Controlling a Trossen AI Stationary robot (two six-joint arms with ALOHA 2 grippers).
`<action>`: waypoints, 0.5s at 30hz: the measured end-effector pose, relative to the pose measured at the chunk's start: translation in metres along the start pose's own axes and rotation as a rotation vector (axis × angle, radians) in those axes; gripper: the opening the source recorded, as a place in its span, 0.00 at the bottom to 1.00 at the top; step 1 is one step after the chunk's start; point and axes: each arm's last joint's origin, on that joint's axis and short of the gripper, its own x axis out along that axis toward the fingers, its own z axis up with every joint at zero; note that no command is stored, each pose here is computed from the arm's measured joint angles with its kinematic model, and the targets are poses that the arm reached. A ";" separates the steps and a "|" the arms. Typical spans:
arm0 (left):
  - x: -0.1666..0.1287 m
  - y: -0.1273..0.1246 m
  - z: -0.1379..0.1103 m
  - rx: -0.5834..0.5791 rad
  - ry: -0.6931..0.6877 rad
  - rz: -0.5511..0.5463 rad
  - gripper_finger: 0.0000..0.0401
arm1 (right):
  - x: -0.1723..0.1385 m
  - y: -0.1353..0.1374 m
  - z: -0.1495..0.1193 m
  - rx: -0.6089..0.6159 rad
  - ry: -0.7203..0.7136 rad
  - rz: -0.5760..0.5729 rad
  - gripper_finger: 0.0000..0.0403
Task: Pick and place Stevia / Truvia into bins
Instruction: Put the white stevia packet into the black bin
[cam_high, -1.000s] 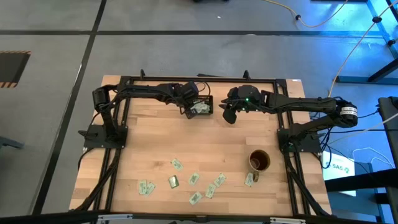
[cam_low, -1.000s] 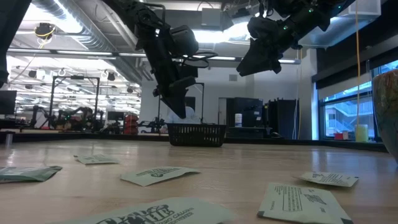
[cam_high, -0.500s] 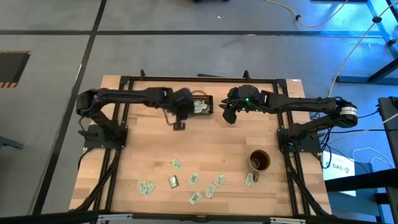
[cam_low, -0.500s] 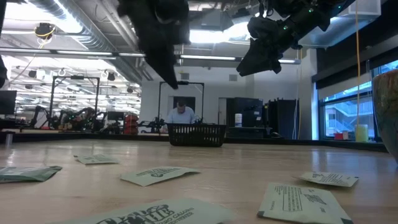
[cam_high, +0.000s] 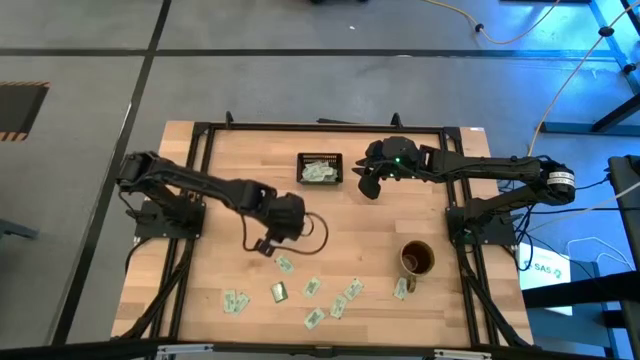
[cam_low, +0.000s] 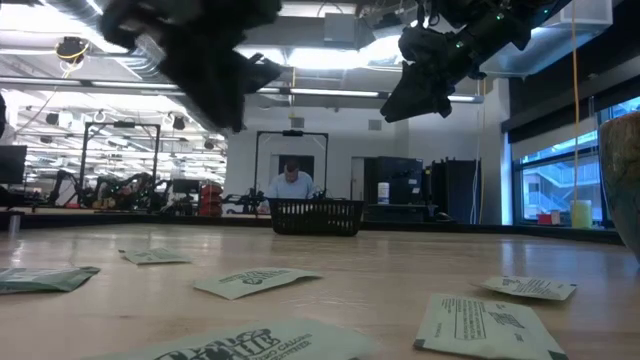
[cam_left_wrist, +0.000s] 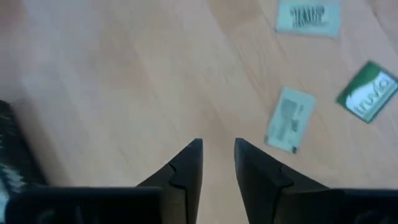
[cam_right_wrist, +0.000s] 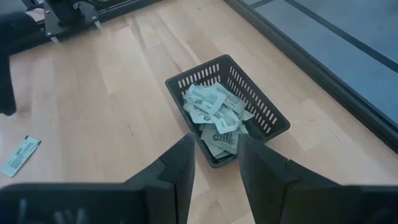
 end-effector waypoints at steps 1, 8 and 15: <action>0.003 -0.005 -0.002 -0.007 0.011 -0.008 0.23 | 0.000 0.000 0.000 0.000 0.000 0.000 0.31; 0.028 -0.030 -0.017 -0.043 0.041 -0.042 0.25 | 0.000 0.000 0.000 0.000 0.000 0.000 0.31; 0.043 -0.044 -0.018 -0.085 -0.054 -0.038 0.24 | 0.000 0.000 0.000 -0.002 0.000 0.000 0.31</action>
